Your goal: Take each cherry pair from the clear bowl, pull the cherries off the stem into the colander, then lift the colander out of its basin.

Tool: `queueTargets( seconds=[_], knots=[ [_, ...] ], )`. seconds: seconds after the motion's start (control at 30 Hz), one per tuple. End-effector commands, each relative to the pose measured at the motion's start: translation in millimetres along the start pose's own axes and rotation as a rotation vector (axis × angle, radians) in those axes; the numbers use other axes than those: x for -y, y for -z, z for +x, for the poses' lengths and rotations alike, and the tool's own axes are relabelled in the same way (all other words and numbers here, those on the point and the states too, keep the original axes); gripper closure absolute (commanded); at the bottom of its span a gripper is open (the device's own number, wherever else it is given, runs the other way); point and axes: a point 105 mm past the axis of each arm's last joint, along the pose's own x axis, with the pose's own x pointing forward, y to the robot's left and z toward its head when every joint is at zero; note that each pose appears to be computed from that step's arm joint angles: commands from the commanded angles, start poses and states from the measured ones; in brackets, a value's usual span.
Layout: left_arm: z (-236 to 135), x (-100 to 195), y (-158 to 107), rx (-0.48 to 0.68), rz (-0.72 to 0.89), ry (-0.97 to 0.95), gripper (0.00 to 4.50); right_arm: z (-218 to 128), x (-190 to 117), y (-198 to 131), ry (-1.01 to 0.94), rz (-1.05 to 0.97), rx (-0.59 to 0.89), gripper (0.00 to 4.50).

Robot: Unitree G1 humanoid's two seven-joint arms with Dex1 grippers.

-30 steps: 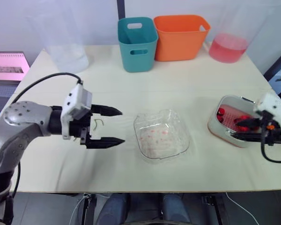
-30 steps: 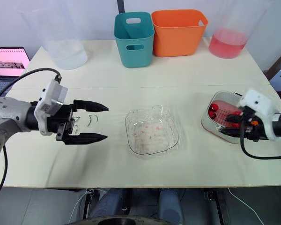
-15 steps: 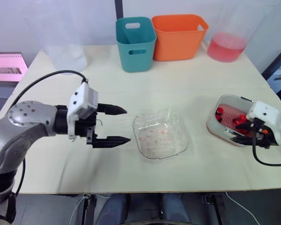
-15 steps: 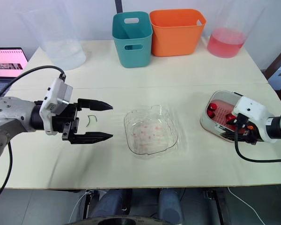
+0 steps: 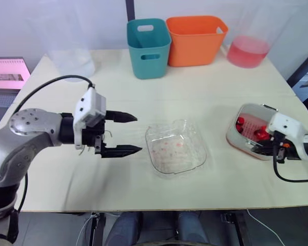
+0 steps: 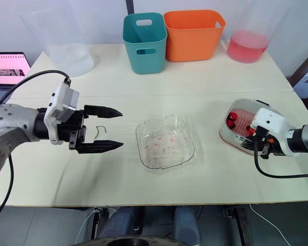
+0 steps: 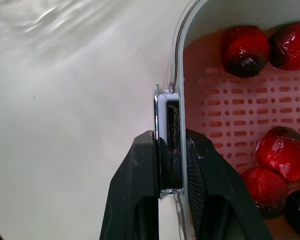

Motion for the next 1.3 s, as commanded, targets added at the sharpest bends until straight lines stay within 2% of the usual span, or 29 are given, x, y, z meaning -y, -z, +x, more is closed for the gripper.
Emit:
queueTargets(
  seconds=[0.03,0.27,0.53,1.3],
  knots=[
    [-0.4,-3.2,-7.6,0.012,0.049,-0.006,0.00,-22.6,8.5,-16.3,0.045,-0.026,0.020,4.28],
    [5.9,-4.1,3.6,-0.001,0.016,-0.002,0.00,-38.6,7.5,-29.9,0.037,-0.032,0.033,4.28],
    [10.8,-4.7,-2.1,0.040,0.004,0.008,0.00,-53.6,11.0,-35.3,0.051,-0.057,0.025,4.28],
    [7.9,-15.4,-0.4,0.019,0.028,0.017,0.00,-72.2,14.9,-55.1,0.101,-0.123,0.060,4.28]
  ],
)
